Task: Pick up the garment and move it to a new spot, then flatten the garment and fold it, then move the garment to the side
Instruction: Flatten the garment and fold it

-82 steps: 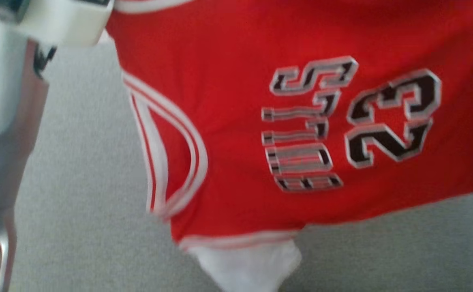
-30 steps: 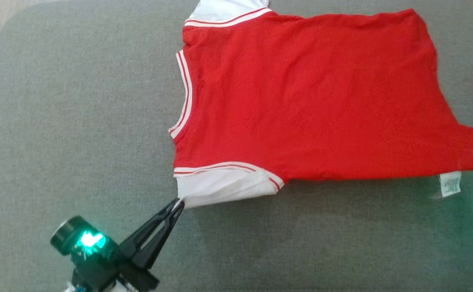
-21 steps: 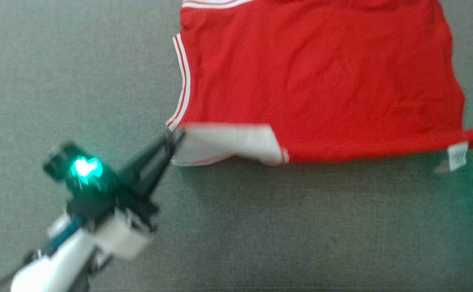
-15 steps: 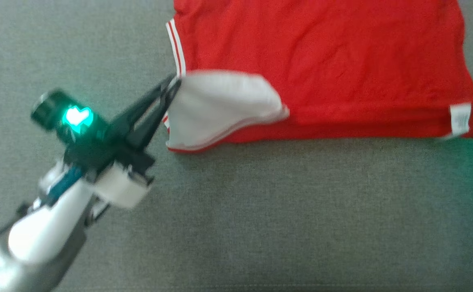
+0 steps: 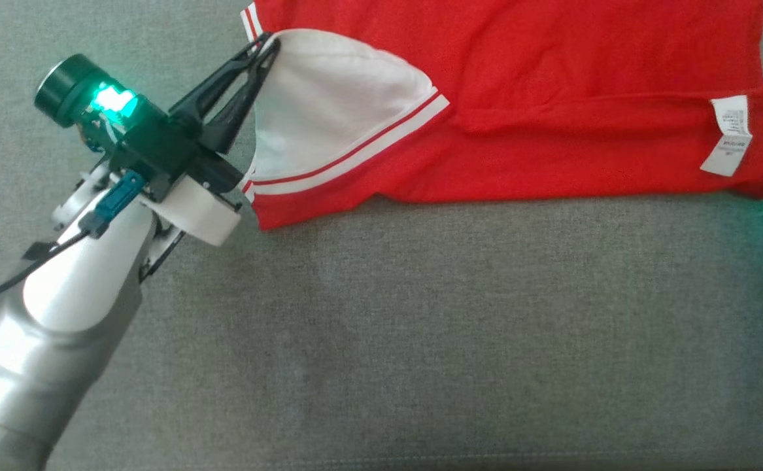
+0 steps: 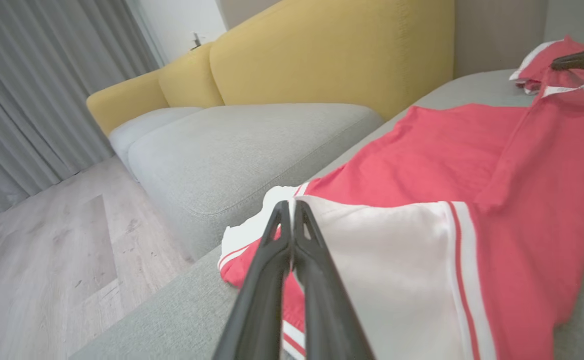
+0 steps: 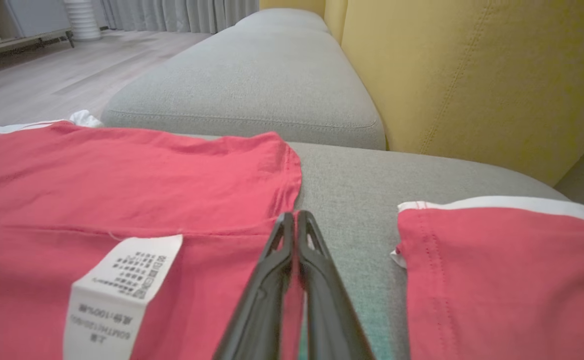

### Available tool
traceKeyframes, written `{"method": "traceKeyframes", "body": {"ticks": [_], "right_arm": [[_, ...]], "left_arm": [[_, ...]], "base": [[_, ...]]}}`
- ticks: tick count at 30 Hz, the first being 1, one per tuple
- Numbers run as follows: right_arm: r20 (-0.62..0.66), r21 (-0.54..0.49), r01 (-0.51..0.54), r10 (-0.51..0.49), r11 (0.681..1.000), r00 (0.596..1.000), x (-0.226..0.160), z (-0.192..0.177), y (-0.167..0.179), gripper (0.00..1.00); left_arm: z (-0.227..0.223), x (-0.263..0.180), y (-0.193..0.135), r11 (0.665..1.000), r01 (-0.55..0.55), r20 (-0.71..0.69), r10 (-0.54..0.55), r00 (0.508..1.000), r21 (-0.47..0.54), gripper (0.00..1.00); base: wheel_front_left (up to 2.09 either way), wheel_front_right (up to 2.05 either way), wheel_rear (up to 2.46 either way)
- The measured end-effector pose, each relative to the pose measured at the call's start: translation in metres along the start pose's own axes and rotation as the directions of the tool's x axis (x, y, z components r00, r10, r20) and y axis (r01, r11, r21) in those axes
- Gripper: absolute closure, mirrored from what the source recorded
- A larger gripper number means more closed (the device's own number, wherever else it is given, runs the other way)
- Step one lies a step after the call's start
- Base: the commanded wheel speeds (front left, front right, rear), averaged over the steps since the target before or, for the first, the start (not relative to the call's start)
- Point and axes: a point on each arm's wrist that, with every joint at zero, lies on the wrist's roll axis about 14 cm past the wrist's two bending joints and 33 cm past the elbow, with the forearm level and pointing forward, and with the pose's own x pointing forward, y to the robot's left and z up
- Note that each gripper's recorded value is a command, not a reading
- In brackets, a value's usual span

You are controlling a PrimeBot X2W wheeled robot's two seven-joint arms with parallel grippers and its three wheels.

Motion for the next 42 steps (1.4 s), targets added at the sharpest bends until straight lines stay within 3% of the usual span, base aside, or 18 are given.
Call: {"method": "traceKeyframes", "body": {"ticks": [1,5,8,12,16,21,22,23,24,25,34,35,36,37,42], "right_arm": [[0.009,0.004,0.004,-0.004,1.0,1.0,0.001,0.001,-0.001,0.0],[0.044,0.016,0.01,-0.01,1.0,0.999,-0.002,0.007,0.0,0.0],[0.075,0.042,0.017,-0.02,0.999,0.997,-0.006,0.014,0.003,0.0],[0.101,0.057,0.026,-0.032,0.998,0.994,-0.014,0.021,0.002,0.0],[0.078,0.082,0.028,-0.035,0.996,0.996,-0.025,0.011,0.008,0.0],[0.067,0.098,0.035,-0.042,0.995,0.997,-0.029,0.006,0.01,0.0],[0.06,0.101,0.036,-0.043,0.994,0.997,-0.03,0.004,0.01,0.0],[0.052,0.105,0.035,-0.04,0.994,0.998,-0.03,0.001,0.01,0.0],[0.038,0.106,0.027,-0.031,0.994,0.999,-0.03,-0.003,0.013,0.0],[0.022,0.109,0.022,-0.024,0.994,0.999,-0.03,-0.008,0.015,0.0],[-0.197,0.161,0.036,-0.004,0.986,0.98,-0.029,-0.056,0.021,0.0],[-0.207,0.166,0.031,0.005,0.986,0.978,-0.028,-0.057,0.024,0.39],[-0.204,0.168,0.02,0.015,0.986,0.979,-0.027,-0.055,0.026,0.95],[-0.201,0.171,0.01,0.025,0.985,0.979,-0.026,-0.053,0.028,1.0],[-0.197,0.179,-0.011,0.047,0.984,0.979,-0.028,-0.047,0.031,1.0]], "left_arm": [[-0.001,0.001,0.002,1.0,-0.016,0.0,0.016,1.0,-0.007,0.0],[0.001,-0.003,0.005,0.996,-0.077,-0.002,0.077,0.997,-0.036,0.0],[-0.008,-0.016,-0.002,0.983,-0.139,-0.031,0.137,0.99,-0.123,0.0],[-0.036,-0.041,-0.034,0.933,-0.215,-0.139,0.181,0.974,-0.29,0.0],[-0.07,-0.068,-0.053,0.856,-0.326,-0.305,0.211,0.929,-0.401,0.0],[-0.084,-0.071,-0.07,0.817,-0.335,-0.393,0.146,0.908,-0.469,0.0],[-0.086,-0.071,-0.074,0.811,-0.33,-0.404,0.127,0.906,-0.484,0.15],[-0.088,-0.072,-0.077,0.805,-0.328,-0.411,0.117,0.904,-0.494,0.56],[-0.088,-0.072,-0.077,0.801,-0.328,-0.413,0.112,0.904,-0.501,0.74],[-0.09,-0.072,-0.079,0.795,-0.325,-0.419,0.099,0.903,-0.512,1.0],[-0.086,-0.078,-0.076,0.781,-0.33,-0.413,0.101,0.905,-0.53,1.0],[-0.085,-0.079,-0.075,0.78,-0.333,-0.413,0.105,0.905,-0.53,1.0],[-0.084,-0.081,-0.074,0.78,-0.336,-0.413,0.109,0.904,-0.528,1.0],[-0.083,-0.082,-0.073,0.781,-0.336,-0.411,0.113,0.905,-0.526,1.0],[-0.075,-0.087,-0.071,0.782,-0.336,-0.398,0.123,0.909,-0.526,1.0]], "base": [[0.0,0.0,0.0],[0.0,0.0,0.0],[0.0,0.0,0.0],[0.0,0.0,0.0],[0.0,0.0,0.0],[0.0,0.0,0.0],[0.0,0.0,0.0],[0.0,0.0,0.0],[0.0,0.0,0.0],[0.0,0.0,0.0],[0.0,0.0,0.0],[0.0,0.0,0.0],[0.0,0.0,0.0],[0.0,0.0,0.0],[0.0,0.0,0.0]]}}
